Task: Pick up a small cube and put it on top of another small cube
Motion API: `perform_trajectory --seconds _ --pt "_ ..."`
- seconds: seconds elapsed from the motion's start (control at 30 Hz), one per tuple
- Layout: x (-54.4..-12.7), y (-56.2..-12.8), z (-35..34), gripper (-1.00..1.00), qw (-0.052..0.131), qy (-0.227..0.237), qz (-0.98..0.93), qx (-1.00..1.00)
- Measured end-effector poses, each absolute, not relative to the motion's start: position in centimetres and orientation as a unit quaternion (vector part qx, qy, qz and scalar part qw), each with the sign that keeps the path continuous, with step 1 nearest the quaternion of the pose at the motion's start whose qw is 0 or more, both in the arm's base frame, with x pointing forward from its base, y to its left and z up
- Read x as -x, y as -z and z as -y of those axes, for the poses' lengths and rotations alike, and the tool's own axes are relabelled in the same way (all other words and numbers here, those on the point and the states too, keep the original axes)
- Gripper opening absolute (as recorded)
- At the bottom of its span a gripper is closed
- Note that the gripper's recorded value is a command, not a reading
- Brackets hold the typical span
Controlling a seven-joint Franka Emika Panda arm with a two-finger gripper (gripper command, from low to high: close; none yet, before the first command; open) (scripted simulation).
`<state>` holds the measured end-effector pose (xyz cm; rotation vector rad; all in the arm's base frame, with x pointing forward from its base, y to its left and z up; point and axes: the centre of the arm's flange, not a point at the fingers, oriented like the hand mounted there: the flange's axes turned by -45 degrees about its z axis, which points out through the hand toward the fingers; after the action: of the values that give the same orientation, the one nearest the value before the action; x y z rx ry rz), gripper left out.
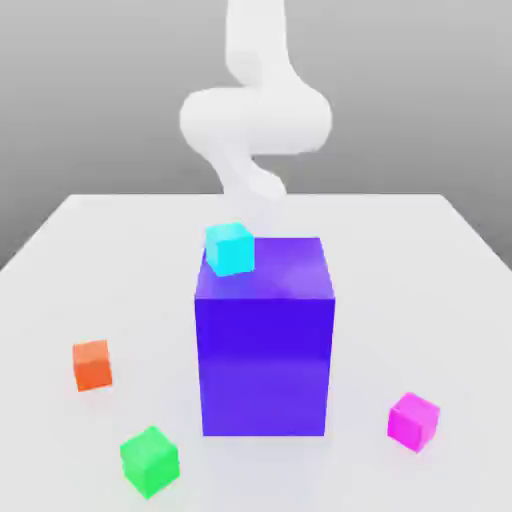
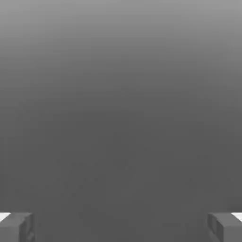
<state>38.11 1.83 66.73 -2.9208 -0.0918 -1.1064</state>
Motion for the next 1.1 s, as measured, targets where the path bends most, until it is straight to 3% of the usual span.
perform_trajectory --seconds 0.17,0.37,0.53,0.77,0.97,1.0,1.1 --pt "-43.2 -57.0 -6.4 0.00 0.017 0.280 0.105 0.954" --pt "-45.4 -44.7 -12.3 0.00 0.019 0.192 0.195 0.962" --pt "-44.2 -34.3 -16.7 0.00 0.016 0.117 0.270 0.956" --pt "-38.5 -20.8 -20.9 0.00 0.002 0.014 0.373 0.928" --pt "-37.7 -13.5 -21.1 0.00 0.000 0.000 0.384 0.923" --pt "-37.6 -12.9 -21.1 -1.00 0.000 0.000 0.384 0.923" --pt "-37.6 -12.9 -21.1 -1.00 0.000 0.000 0.384 0.923"
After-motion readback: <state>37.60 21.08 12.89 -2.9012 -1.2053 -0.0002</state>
